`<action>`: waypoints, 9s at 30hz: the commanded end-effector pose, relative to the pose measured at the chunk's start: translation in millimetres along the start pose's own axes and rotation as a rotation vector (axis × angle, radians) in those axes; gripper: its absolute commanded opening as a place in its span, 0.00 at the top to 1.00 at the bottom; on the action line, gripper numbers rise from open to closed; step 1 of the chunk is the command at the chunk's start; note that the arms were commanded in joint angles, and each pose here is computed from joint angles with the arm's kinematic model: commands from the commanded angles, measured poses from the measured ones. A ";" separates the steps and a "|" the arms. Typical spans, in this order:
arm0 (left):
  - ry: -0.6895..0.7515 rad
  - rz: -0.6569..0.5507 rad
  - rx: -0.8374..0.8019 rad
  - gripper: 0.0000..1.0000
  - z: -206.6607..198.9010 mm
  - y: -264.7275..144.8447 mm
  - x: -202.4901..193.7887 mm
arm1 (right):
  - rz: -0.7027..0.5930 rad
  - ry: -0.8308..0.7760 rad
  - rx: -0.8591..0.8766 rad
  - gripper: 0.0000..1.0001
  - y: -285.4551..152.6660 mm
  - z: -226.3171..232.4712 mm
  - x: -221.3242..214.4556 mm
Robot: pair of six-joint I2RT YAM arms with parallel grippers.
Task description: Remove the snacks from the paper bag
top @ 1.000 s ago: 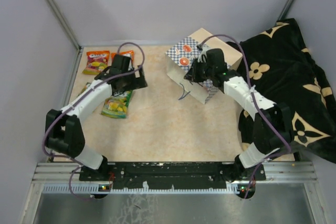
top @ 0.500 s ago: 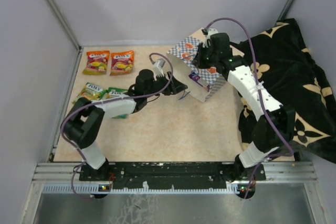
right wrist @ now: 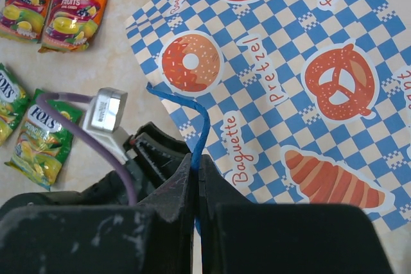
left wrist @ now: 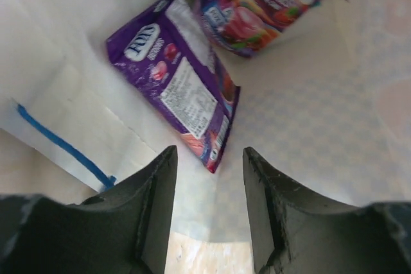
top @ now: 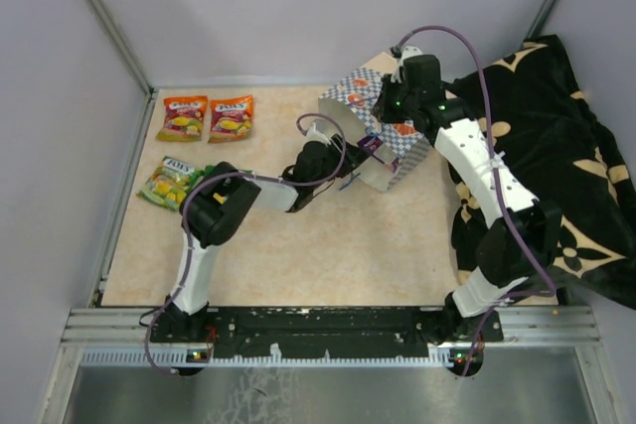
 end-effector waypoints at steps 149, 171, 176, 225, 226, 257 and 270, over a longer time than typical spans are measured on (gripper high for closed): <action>0.655 0.075 0.667 0.27 123.8 9.4 284.5 | -0.034 0.023 0.055 1.00 -25.2 -11.8 -21.7; 0.680 0.133 -0.628 0.00 -84.6 21.2 77.0 | -0.121 0.081 -0.154 1.00 -49.7 -22.2 65.3; 0.635 0.035 -0.551 0.00 -51.7 78.2 51.8 | -0.121 0.205 -0.094 1.00 -69.1 -10.8 34.2; 0.871 -0.009 -0.683 1.00 -125.9 -61.2 33.2 | -0.204 0.339 -0.090 1.00 -89.7 -15.7 -14.5; 0.874 0.015 -0.682 1.00 -130.0 -75.5 35.5 | -0.223 0.345 -0.108 1.00 -89.7 -20.3 -10.7; 0.444 0.236 -0.068 1.00 21.4 -192.8 80.9 | -0.231 0.316 -0.110 1.00 -37.5 -51.7 -2.9; 0.565 0.272 0.433 0.14 107.4 -132.8 133.8 | -0.210 0.279 -0.104 1.00 -40.2 -54.9 -9.8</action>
Point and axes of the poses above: each gripper's point midway between its finger pads, its own y axis out along the fingers, its own z axis along the line the jaws close on, x = y × z, the point moved 6 cm from there along -y, back along the fingers, and after that the axes turned 9 degrees about -y, right-handed, at the moved point
